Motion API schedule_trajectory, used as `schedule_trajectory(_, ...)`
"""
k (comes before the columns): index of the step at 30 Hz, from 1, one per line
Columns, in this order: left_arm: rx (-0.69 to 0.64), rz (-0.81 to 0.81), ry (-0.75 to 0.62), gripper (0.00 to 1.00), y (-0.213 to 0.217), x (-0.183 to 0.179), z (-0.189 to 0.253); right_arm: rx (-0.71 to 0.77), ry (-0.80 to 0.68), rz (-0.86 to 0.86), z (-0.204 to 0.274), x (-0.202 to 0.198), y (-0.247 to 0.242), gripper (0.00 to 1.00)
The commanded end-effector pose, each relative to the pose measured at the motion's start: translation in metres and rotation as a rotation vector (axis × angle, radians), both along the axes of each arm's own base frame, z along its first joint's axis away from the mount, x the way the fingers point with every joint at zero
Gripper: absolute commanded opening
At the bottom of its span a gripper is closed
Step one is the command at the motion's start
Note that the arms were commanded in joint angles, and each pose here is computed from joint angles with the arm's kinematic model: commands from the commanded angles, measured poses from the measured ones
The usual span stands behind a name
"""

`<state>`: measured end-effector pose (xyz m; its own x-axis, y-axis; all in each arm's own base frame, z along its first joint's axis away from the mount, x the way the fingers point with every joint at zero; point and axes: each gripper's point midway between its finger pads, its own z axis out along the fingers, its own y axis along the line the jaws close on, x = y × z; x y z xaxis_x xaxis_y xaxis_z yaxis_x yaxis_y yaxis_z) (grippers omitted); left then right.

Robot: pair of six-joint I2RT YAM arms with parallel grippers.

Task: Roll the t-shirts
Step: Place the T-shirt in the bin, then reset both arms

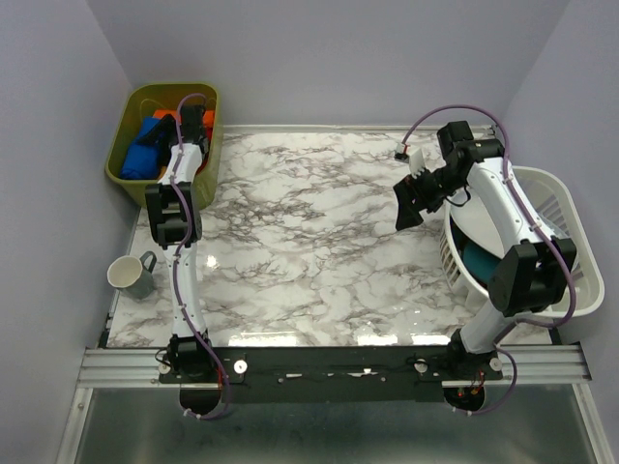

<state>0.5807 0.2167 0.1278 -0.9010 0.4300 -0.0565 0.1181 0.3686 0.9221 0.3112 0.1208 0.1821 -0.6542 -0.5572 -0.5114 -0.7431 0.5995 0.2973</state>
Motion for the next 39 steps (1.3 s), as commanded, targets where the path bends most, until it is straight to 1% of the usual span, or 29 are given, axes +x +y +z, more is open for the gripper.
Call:
schedule_trajectory(1, -0.079, 0.008, 0.001, 0.95, -0.002, -0.010, -0.003, -0.022, -0.017, -0.001, 0.004, -0.008, -0.004, 1.00)
schedule_trajectory(2, -0.089, -0.001, -0.010, 0.99, -0.005, -0.009, 0.000, -0.021, -0.020, -0.001, 0.004, -0.007, -0.004, 1.00)
schedule_trajectory(11, -0.169, -0.100, -0.089, 0.99, -0.044, -0.013, 0.036, -0.028, -0.031, 0.001, 0.007, 0.005, -0.004, 1.00)
schedule_trajectory(15, -0.186, -0.131, -0.120, 0.99, -0.061, -0.009, 0.049, -0.045, -0.050, -0.005, 0.010, 0.012, -0.005, 1.00)
schedule_trajectory(16, -0.187, -0.136, -0.109, 0.99, -0.065, -0.009, 0.048, -0.045, -0.052, -0.007, 0.010, 0.013, -0.005, 1.00)
schedule_trajectory(20, -0.175, -0.151, -0.102, 0.99, -0.074, -0.005, 0.056, -0.057, -0.055, -0.012, 0.009, 0.014, -0.008, 1.00)
schedule_trajectory(25, -0.217, -0.145, -0.196, 0.99, -0.078, -0.004, 0.076, -0.071, -0.059, -0.015, 0.006, 0.010, -0.011, 1.00)
schedule_trajectory(26, -0.226, -0.145, -0.198, 0.99, -0.079, -0.005, 0.078, -0.074, -0.055, -0.015, 0.004, 0.008, -0.012, 1.00)
schedule_trajectory(27, -0.242, -0.144, -0.199, 0.98, -0.080, -0.007, 0.077, -0.075, -0.064, -0.018, 0.006, 0.008, -0.012, 1.00)
schedule_trajectory(29, -0.289, -0.131, -0.214, 0.93, -0.085, -0.013, 0.082, -0.079, -0.065, -0.018, 0.005, 0.005, -0.013, 1.00)
schedule_trajectory(30, -0.330, -0.144, -0.221, 0.92, -0.090, -0.013, 0.082, -0.088, -0.080, -0.021, 0.006, 0.007, -0.015, 1.00)
schedule_trajectory(31, -0.362, -0.148, -0.227, 0.92, -0.095, -0.019, 0.092, -0.091, -0.101, -0.037, 0.012, 0.007, -0.016, 1.00)
schedule_trajectory(32, -0.414, -0.144, -0.258, 0.95, -0.100, -0.021, 0.097, -0.094, -0.123, -0.048, 0.016, 0.010, -0.017, 1.00)
schedule_trajectory(33, -0.447, -0.182, -0.264, 0.99, -0.122, -0.020, 0.103, -0.101, -0.161, -0.065, 0.024, 0.015, -0.019, 1.00)
schedule_trajectory(35, -0.545, -0.243, -0.308, 0.99, -0.148, -0.026, 0.125, -0.081, -0.263, -0.108, 0.050, 0.027, -0.018, 1.00)
schedule_trajectory(36, -0.573, -0.268, -0.321, 0.99, -0.158, -0.029, 0.133, -0.069, -0.342, -0.129, 0.070, 0.039, -0.017, 1.00)
schedule_trajectory(37, -0.604, -0.329, -0.345, 0.99, -0.181, -0.034, 0.151, -0.051, -0.372, -0.160, 0.081, 0.044, -0.016, 1.00)
schedule_trajectory(39, -0.654, -0.402, -0.356, 0.99, -0.210, -0.040, 0.166, -0.006, -0.471, -0.205, 0.111, 0.055, -0.014, 1.00)
